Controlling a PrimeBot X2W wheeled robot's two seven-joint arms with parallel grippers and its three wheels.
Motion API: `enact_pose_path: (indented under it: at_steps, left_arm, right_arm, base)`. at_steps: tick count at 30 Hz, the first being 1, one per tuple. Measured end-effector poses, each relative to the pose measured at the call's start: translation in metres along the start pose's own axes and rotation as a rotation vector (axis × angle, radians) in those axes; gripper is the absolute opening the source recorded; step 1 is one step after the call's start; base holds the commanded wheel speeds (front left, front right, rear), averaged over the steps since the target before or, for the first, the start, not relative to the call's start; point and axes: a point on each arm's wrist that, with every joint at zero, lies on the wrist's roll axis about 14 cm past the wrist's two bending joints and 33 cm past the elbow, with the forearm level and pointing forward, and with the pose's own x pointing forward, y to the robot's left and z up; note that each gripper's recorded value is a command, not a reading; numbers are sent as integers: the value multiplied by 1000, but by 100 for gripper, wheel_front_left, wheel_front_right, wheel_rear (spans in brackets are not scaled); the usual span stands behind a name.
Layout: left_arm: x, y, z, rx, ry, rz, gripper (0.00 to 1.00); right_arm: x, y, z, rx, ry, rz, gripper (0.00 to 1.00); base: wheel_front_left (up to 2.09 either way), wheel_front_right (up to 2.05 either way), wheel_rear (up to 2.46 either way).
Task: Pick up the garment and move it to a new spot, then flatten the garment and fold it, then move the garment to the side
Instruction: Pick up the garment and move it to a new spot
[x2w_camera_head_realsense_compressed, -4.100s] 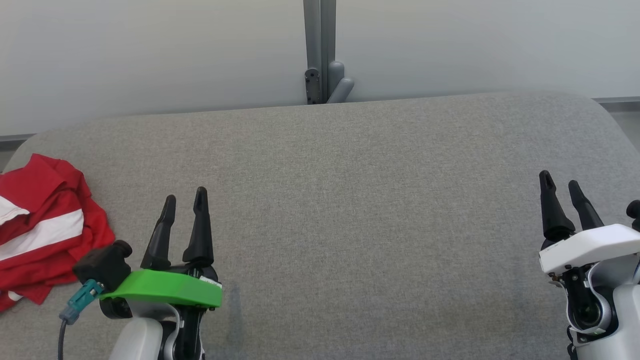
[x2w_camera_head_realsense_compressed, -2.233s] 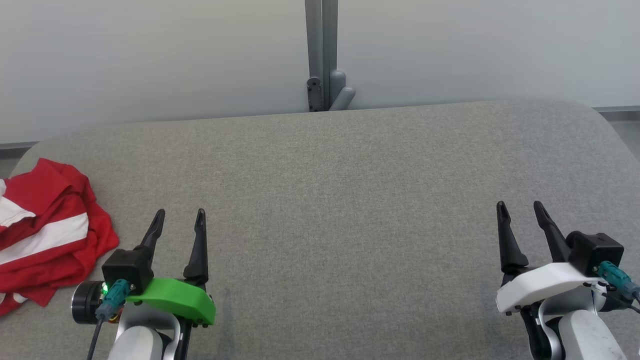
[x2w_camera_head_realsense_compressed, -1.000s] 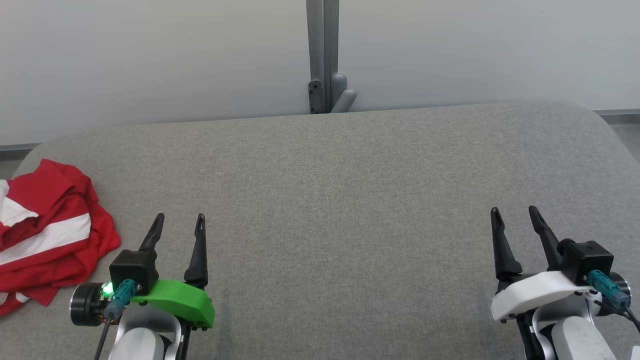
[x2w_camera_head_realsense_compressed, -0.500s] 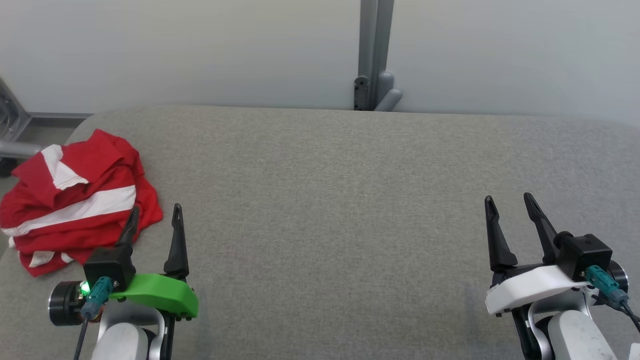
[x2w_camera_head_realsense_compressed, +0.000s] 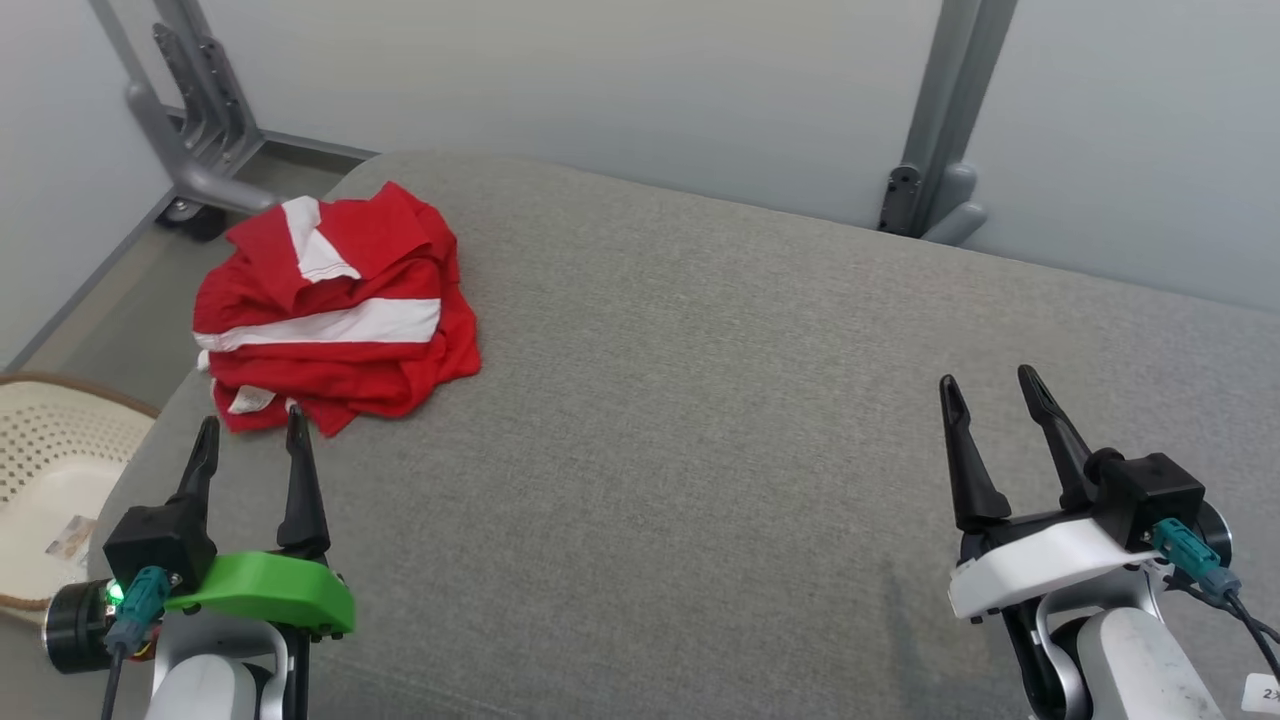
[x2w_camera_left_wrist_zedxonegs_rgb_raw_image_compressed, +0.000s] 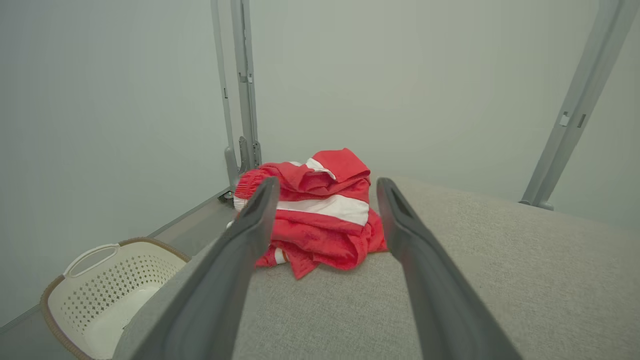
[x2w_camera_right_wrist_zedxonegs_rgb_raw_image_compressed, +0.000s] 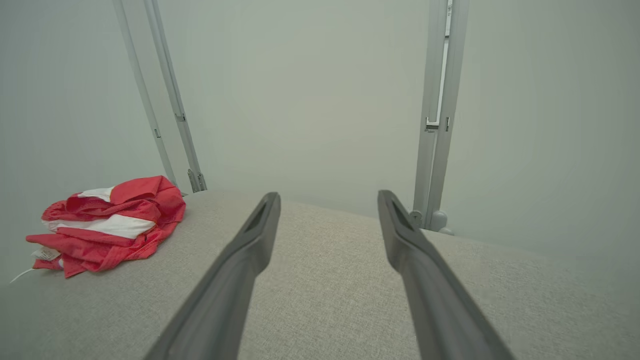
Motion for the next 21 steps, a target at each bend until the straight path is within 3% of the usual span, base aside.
enact_pose_path:
  at_steps: [7, 21]
  left_arm:
    - [-23, 36, 5, 14, -8, 100, 100]
    - [-22, 35, 6, 18, -9, 103, 100]
  right_arm:
    - [18, 34, -5, 21, 3, 97, 100]
    - [18, 34, -8, 25, 12, 94, 100]
  base:
    - [0, 0, 0]
    - [0, 0, 0]
